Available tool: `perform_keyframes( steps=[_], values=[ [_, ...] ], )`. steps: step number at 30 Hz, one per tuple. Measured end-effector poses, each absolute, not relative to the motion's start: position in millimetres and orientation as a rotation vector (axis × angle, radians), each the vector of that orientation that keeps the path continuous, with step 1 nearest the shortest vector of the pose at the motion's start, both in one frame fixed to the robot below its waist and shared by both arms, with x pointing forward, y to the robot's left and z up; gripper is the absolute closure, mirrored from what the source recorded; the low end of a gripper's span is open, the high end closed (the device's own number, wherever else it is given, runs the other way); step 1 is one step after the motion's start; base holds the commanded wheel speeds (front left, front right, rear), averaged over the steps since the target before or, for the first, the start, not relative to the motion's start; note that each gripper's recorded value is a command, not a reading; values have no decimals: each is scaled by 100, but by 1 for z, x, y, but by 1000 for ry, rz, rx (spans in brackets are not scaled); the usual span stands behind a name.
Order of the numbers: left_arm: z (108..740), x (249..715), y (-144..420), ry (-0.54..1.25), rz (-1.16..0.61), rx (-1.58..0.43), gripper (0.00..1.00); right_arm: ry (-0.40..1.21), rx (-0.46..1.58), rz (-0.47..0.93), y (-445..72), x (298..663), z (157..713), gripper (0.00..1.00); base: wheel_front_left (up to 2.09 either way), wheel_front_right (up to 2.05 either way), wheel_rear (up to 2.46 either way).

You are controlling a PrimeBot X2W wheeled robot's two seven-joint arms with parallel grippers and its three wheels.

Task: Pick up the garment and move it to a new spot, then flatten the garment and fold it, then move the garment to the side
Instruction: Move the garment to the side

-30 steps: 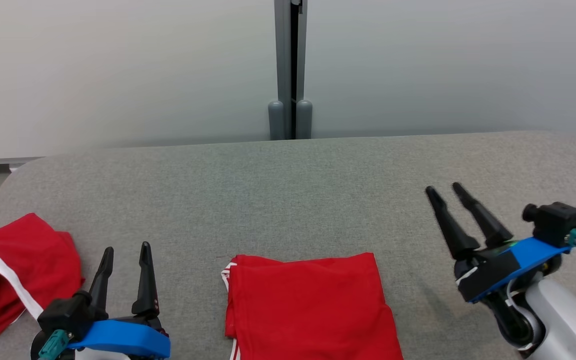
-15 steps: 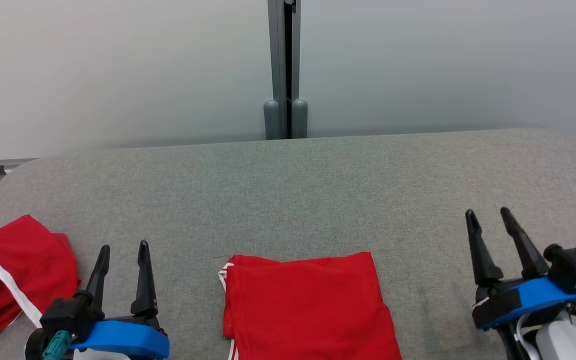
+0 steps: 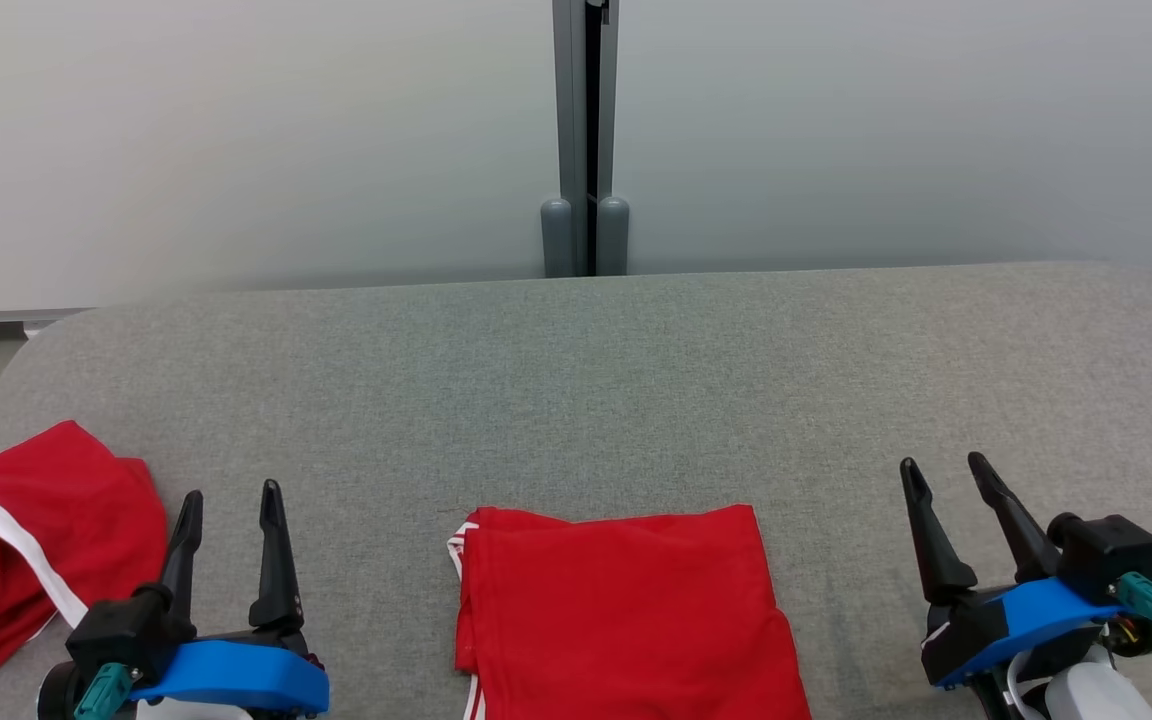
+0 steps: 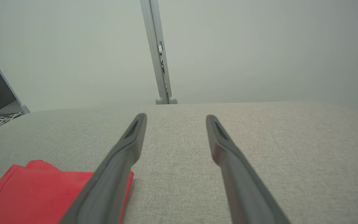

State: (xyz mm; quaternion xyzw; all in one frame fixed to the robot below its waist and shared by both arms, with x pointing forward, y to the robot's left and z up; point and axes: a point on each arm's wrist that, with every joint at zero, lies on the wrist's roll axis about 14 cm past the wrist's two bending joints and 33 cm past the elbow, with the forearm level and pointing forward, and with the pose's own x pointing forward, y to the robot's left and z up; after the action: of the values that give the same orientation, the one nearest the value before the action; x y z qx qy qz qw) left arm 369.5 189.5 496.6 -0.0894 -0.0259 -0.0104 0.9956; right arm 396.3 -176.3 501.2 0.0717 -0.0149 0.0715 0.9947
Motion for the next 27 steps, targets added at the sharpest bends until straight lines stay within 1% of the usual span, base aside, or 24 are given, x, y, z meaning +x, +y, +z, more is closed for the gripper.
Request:
perform_keyframes(
  steps=[5,7,11,17,21,24,27],
  values=[
    [496,368,191,-49,-18,-179,0,17,150,170,-167,395,488,0,0,0,0],
    [495,368,192,-48,-15,-179,0,123,159,208,-153,393,468,0,0,0,0],
    [494,368,192,-43,-14,-179,0,253,176,290,-120,400,454,0,0,0,0],
    [495,364,198,-51,8,-181,0,561,165,344,-98,391,406,0,0,0,0],
    [492,360,206,-44,34,-181,0,649,144,352,-94,395,394,0,0,0,0],
    [490,357,212,-37,51,-180,0,759,129,351,-93,388,375,0,0,0,0],
    [488,355,216,-32,66,-180,0,827,148,370,-83,387,367,0,0,0,0]
  ],
)
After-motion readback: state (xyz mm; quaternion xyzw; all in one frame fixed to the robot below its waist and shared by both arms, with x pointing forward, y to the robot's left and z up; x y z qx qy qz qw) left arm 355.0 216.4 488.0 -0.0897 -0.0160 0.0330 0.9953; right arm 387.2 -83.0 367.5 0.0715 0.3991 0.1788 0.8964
